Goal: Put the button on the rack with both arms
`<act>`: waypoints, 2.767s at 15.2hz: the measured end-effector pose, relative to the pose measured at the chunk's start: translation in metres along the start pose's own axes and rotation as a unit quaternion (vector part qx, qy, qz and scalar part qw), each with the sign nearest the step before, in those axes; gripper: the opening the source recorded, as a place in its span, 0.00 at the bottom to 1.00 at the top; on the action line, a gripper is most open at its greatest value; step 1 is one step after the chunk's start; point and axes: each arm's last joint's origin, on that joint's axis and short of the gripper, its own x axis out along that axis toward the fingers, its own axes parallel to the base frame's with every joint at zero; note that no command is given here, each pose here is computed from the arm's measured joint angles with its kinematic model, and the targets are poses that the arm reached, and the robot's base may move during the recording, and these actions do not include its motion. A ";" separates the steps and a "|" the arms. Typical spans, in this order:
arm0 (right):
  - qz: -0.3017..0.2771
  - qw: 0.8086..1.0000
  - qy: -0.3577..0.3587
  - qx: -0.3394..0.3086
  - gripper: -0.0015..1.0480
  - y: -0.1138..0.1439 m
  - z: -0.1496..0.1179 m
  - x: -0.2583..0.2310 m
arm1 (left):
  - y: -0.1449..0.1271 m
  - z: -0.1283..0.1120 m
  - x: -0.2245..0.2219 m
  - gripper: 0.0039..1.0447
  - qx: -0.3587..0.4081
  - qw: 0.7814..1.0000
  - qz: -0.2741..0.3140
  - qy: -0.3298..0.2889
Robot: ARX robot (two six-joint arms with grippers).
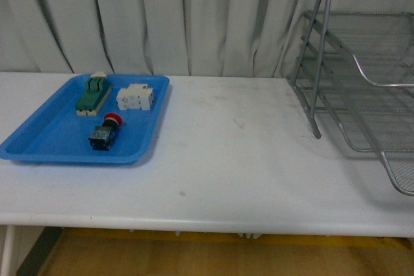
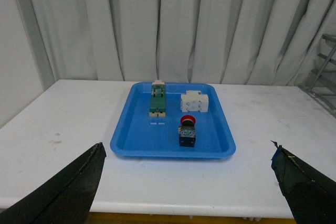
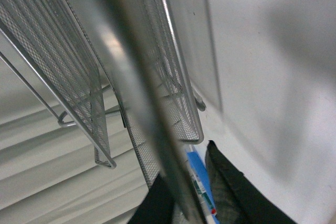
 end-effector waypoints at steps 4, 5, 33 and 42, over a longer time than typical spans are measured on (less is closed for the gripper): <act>-0.022 0.999 -0.002 0.043 0.70 -0.009 -0.004 -0.010 | 0.000 0.000 0.000 0.94 0.000 1.000 0.000 0.000; -0.024 0.998 -0.002 0.054 0.81 -0.008 -0.006 -0.015 | 0.000 0.000 0.000 0.94 0.000 1.000 0.000 0.000; 0.066 0.604 -0.166 -0.776 0.02 0.051 -0.188 -0.176 | 0.000 0.000 0.000 0.94 0.000 1.000 0.000 0.000; 0.060 0.605 -0.162 -0.777 0.46 0.049 -0.187 -0.175 | 0.000 0.000 0.000 0.94 0.000 1.000 0.000 0.000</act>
